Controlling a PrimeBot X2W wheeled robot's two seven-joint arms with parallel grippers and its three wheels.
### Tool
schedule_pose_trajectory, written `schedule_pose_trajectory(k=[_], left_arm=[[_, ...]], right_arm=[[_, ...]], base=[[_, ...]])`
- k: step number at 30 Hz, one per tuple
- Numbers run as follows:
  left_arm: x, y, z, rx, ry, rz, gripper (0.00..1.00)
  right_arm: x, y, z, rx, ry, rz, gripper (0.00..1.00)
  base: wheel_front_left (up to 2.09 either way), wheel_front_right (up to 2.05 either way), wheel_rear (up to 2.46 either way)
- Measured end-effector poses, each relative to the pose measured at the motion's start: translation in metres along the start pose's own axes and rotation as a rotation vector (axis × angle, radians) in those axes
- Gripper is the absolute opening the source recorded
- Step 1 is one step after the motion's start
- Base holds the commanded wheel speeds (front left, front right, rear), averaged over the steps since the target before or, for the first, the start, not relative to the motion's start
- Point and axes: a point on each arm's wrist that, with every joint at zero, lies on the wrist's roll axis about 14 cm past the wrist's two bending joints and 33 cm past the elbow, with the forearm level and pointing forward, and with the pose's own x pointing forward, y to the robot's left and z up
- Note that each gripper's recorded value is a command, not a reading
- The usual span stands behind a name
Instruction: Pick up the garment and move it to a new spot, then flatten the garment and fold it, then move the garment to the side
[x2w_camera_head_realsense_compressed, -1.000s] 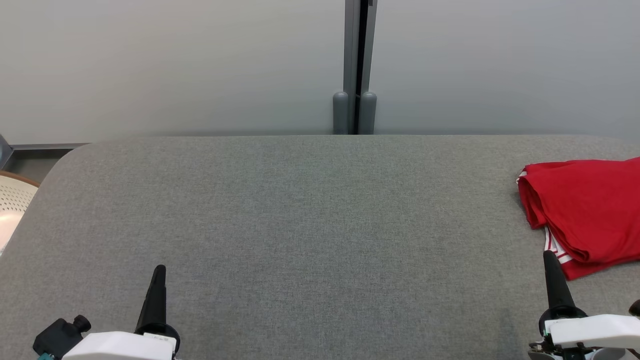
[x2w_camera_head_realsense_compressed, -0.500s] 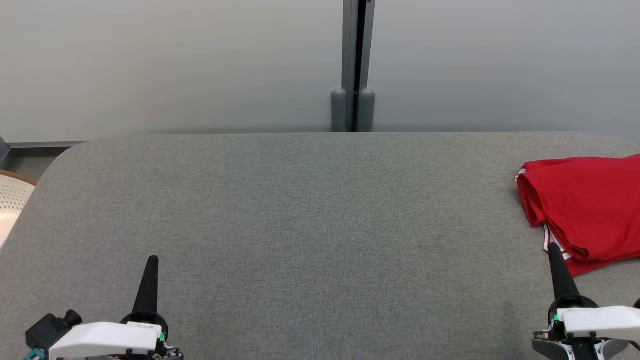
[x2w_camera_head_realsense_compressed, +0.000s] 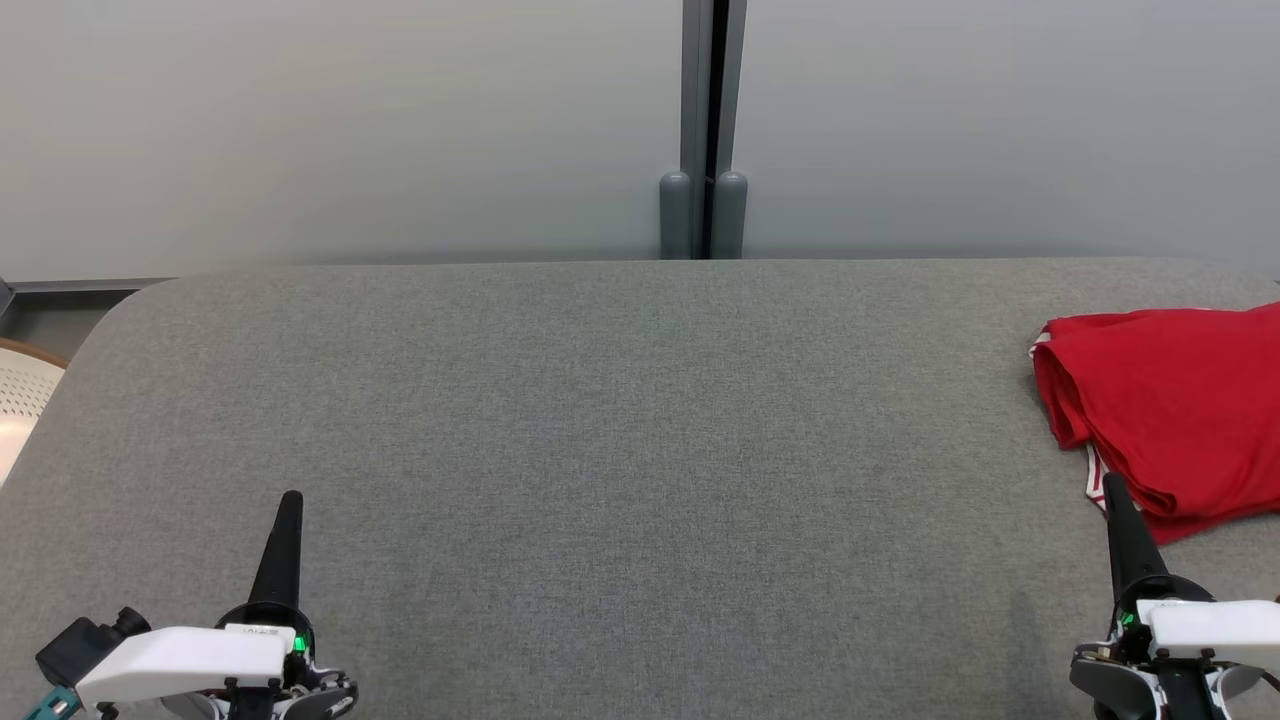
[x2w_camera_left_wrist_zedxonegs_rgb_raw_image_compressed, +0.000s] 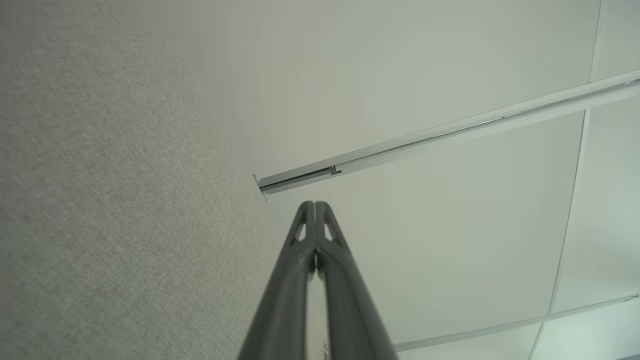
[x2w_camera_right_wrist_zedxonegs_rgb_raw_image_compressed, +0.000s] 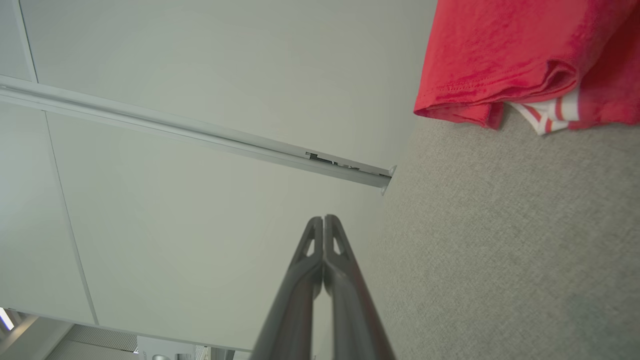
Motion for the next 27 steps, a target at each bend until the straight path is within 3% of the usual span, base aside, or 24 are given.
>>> schedule_pose_trajectory(k=[27], left_arm=[[0.015, -0.009, 0.008, -0.195, -0.001, -0.038, 0.0]], right_arm=[[0.008, 0.004, 0.01, 0.206, -0.017, 0.017, 0.0]], base=[[0.0, 0.0, 0.0]])
